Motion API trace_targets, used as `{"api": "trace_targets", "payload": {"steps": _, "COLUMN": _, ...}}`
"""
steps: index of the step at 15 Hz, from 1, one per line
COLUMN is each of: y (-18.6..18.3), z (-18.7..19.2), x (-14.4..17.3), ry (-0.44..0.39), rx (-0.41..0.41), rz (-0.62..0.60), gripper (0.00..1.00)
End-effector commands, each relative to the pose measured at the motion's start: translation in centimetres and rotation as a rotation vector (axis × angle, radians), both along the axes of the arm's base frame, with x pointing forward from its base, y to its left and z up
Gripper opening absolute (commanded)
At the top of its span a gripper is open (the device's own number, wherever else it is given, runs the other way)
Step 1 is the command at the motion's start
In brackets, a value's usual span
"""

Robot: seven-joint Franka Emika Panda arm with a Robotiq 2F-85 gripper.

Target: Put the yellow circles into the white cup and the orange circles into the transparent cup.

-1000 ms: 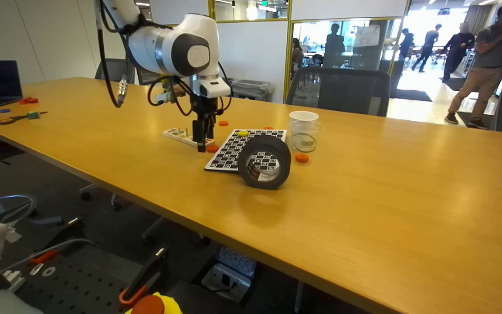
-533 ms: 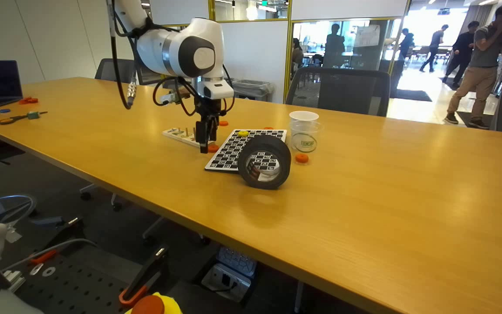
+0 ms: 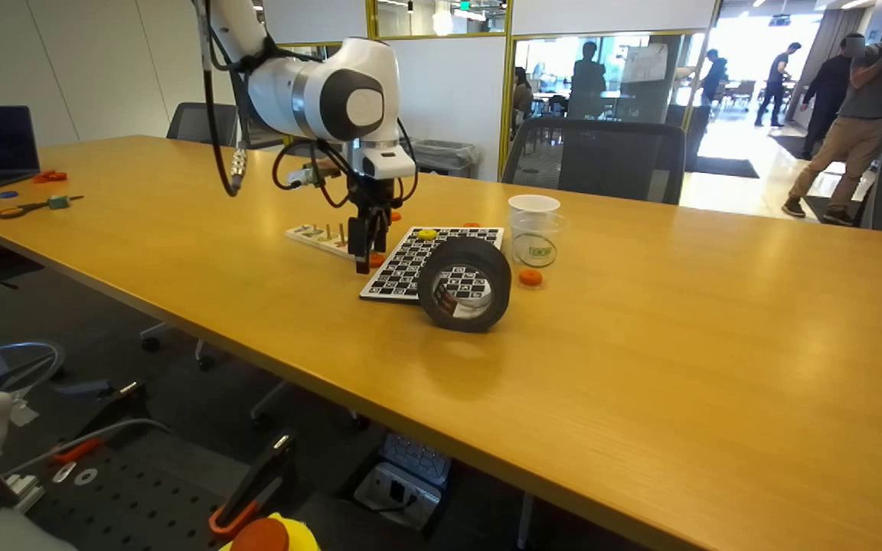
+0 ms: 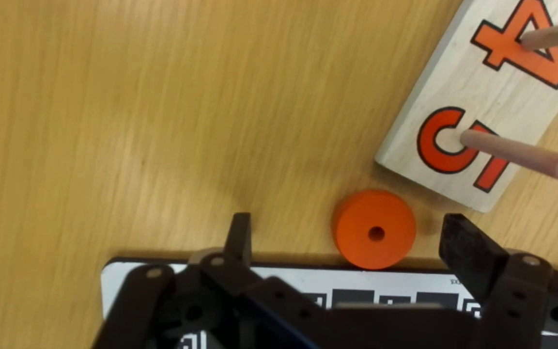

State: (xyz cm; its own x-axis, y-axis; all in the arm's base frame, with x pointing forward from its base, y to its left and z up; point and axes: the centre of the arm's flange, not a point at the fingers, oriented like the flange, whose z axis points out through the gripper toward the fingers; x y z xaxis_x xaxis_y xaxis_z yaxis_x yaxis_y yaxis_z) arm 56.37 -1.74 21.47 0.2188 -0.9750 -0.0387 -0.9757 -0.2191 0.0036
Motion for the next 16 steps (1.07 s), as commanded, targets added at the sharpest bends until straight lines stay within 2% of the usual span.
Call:
{"api": "trace_targets", "payload": {"steps": 1, "y": 0.3, "z": 0.2, "x": 0.9, "ry": 0.007, "rx": -0.004, "rz": -0.013, "gripper": 0.72}}
{"api": "trace_targets", "payload": {"steps": 8, "y": 0.1, "z": 1.2, "x": 1.2, "ry": -0.009, "rx": -0.010, "rz": -0.015, "gripper": 0.20}}
{"api": "trace_targets", "payload": {"steps": 11, "y": -0.5, "z": 2.3, "x": 0.8, "ry": -0.031, "rx": -0.009, "rz": -0.016, "gripper": 0.22}}
{"api": "trace_targets", "payload": {"steps": 16, "y": -3.2, "z": 7.0, "x": -0.8, "ry": -0.154, "rx": -0.015, "rz": -0.021, "gripper": 0.22}}
